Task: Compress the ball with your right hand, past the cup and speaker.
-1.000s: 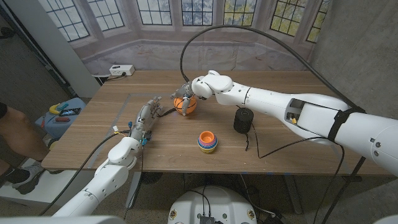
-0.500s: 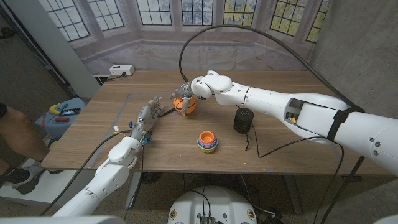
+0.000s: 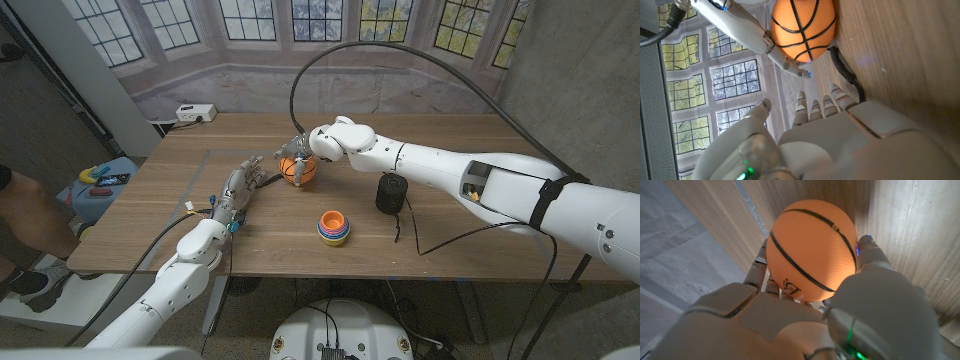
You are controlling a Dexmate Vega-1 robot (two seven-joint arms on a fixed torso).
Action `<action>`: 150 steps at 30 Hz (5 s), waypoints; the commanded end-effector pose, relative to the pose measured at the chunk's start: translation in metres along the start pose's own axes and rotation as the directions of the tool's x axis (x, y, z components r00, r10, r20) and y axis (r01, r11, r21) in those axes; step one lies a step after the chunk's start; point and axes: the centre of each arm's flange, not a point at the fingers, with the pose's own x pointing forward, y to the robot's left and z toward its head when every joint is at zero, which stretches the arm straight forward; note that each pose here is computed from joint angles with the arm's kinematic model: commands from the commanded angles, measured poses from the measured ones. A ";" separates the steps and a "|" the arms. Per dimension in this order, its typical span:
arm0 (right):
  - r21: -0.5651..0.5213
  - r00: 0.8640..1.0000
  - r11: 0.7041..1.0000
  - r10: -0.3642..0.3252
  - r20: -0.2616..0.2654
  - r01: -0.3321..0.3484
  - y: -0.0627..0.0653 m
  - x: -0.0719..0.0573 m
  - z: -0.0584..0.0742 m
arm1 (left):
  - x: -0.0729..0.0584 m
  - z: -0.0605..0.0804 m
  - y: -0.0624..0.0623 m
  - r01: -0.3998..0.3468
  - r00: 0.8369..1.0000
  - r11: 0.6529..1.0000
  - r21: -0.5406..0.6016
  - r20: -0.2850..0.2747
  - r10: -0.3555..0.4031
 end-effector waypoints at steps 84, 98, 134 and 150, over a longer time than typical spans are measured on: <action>0.337 0.988 0.931 -0.154 0.011 0.142 -0.014 -0.060 -0.021 | 0.010 -0.006 -0.012 0.038 0.999 0.999 -0.024 -0.014 -0.039; 0.454 0.979 0.876 -0.200 0.032 0.164 -0.011 -0.083 -0.032 | 0.004 -0.006 -0.020 0.041 0.999 0.999 -0.029 -0.009 -0.042; 0.681 0.973 0.720 -0.225 0.046 0.134 -0.017 -0.094 -0.085 | 0.014 -0.003 -0.011 0.037 0.999 0.998 -0.049 0.010 -0.036; 0.796 0.953 0.591 -0.295 0.061 0.132 -0.004 -0.110 -0.102 | 0.008 0.003 -0.007 0.027 1.000 0.999 -0.039 0.014 -0.027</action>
